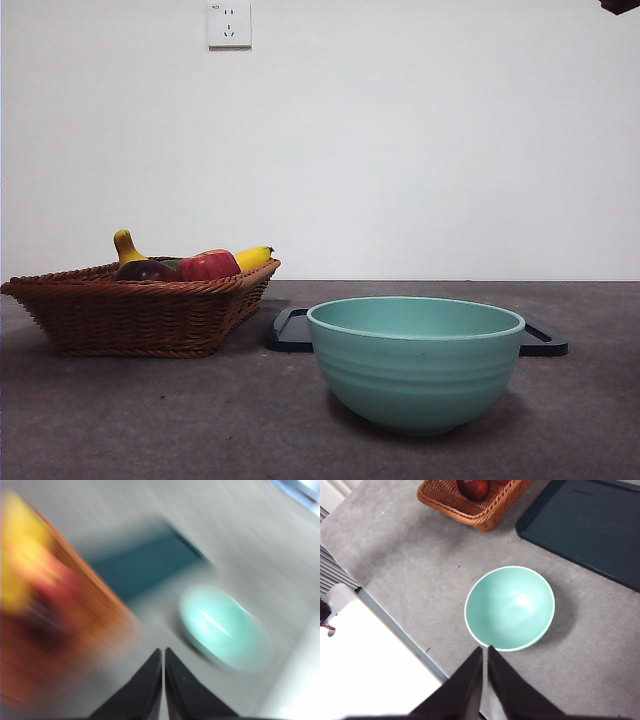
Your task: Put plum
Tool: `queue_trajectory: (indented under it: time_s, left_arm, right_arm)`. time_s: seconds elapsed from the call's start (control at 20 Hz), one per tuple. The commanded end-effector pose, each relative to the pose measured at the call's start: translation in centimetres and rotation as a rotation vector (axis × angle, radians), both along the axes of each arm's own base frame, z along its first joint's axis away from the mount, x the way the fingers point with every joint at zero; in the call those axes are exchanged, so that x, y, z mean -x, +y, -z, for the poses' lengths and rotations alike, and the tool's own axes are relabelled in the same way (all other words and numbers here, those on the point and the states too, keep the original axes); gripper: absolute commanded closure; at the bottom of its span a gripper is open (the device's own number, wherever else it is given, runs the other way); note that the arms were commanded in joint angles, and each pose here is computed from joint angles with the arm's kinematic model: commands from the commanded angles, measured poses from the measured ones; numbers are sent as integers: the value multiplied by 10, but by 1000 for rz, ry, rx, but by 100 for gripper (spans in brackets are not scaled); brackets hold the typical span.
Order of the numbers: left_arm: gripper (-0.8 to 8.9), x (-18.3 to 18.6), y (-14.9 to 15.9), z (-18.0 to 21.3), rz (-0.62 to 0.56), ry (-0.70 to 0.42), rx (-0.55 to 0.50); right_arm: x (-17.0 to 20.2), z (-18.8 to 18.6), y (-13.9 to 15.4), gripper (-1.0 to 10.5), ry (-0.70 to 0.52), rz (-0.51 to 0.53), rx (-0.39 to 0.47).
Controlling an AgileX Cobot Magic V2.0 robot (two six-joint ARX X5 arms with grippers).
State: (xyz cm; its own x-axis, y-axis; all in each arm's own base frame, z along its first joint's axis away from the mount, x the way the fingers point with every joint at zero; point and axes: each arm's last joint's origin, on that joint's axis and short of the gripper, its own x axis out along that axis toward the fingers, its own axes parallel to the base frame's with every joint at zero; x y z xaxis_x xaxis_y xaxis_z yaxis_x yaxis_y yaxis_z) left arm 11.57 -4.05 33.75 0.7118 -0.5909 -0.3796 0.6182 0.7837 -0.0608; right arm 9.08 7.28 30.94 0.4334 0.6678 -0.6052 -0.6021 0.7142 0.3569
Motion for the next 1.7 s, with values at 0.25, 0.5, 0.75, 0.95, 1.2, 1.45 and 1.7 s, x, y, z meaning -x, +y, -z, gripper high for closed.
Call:
queue_trajectory:
  time_s: [0.25,0.5,0.75,0.95,1.2,1.45,1.7]
  left_arm:
    - [807,16,36,7,-538,-502,-28]
    - [807,19,46,75,-679,-511,-57]
    - [807,19,49,133,-707,-434,-82]
    - [807,21,49,154,-716,-416,-86]
    - [806,21,49,171,-719,-364,-83]
    - [806,20,49,187,-720,-267,-88]
    - [806,20,49,188,-725,-248,-73]
  right_arm:
    - [0,-6,1,942,-16,-3,-16]
    - [0,-6,1,942,-16,-3,-16]
    - [0,-6,1,942,-16,-3,-16]
    - [0,-6,1,942,-16,-3,-16]
    - [0,-6,1,942,-16,-3,-16]
    - [0,-6,1,942,-17,-3,-16]
    - [0,-6,1,942,-17,-3,-16]
